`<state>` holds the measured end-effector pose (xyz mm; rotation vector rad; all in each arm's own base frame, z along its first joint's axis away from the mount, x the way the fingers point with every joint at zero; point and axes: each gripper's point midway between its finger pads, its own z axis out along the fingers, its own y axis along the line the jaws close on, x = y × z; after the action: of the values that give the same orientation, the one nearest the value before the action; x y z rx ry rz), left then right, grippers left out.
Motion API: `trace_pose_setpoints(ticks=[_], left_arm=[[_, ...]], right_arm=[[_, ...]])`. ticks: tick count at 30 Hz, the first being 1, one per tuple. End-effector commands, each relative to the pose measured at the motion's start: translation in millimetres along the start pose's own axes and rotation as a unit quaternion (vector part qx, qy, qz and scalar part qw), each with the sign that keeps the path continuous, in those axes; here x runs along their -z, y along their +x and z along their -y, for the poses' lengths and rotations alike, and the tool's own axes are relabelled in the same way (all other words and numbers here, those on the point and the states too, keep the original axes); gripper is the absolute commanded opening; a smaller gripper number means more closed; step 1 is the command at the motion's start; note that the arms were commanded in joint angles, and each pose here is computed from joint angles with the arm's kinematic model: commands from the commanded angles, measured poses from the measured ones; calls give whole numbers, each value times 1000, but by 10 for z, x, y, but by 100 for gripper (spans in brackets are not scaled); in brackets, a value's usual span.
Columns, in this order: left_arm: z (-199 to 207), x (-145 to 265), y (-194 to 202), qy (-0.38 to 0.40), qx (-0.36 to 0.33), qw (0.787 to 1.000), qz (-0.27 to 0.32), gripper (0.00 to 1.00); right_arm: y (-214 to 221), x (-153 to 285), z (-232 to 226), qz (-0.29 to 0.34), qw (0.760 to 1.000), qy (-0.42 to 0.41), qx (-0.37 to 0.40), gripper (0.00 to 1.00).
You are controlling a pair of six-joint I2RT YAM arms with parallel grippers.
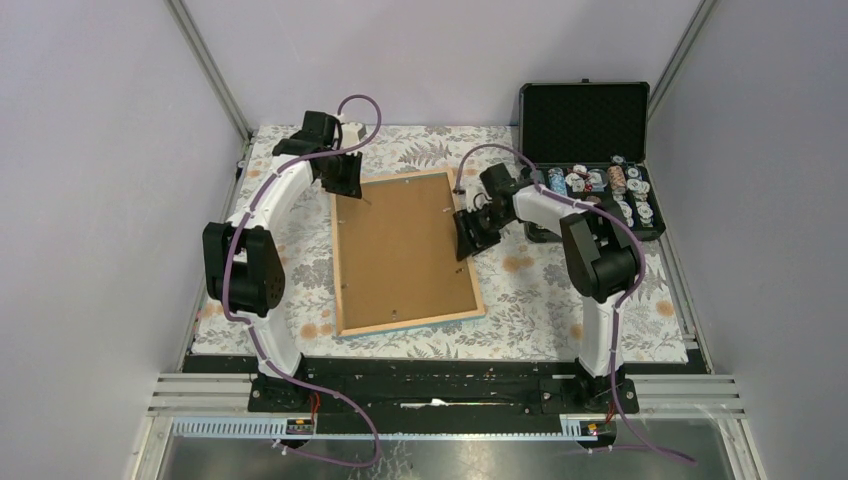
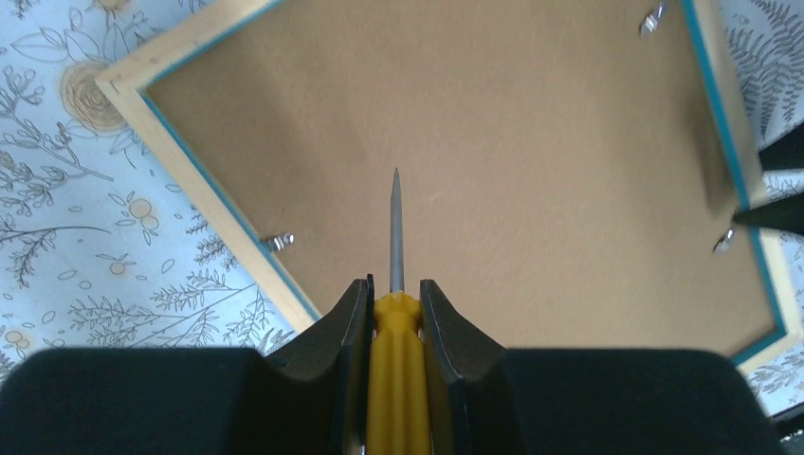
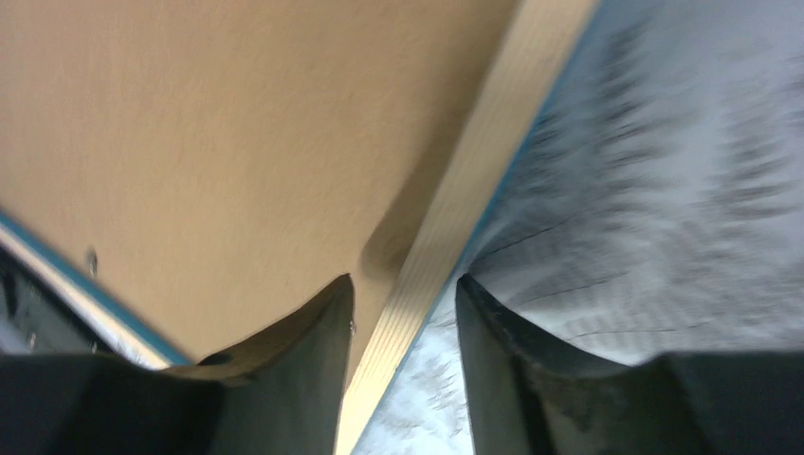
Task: Take the photo out of the frame
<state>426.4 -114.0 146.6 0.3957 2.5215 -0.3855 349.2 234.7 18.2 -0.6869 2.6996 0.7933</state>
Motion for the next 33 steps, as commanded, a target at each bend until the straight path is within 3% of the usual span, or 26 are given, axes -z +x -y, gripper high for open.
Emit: trace_pose_setpoints(ticks=[1, 5, 9, 12, 19, 24, 33], left_arm=[[20, 116, -273, 4, -9, 999, 38, 0], [48, 80, -276, 14, -9, 999, 35, 0], [73, 7, -321, 18, -12, 999, 40, 0], [92, -47, -403, 18, -13, 998, 51, 0], [119, -88, -431, 20, -9, 998, 57, 0], [112, -61, -368, 15, -6, 998, 59, 0], [109, -36, -305, 11, -4, 998, 57, 0]], right_arm=[[648, 93, -394, -101, 992, -77, 12, 59], [482, 283, -520, -59, 989, -107, 87, 67], [-142, 368, -313, 9, 993, -87, 82, 68], [-767, 412, -56, 62, 993, -30, 98, 69], [-1688, 314, 452, 137, 977, 86, 141, 78], [-1959, 155, 659, 159, 975, 116, 105, 78], [-1699, -207, 757, 130, 986, 98, 23, 65]])
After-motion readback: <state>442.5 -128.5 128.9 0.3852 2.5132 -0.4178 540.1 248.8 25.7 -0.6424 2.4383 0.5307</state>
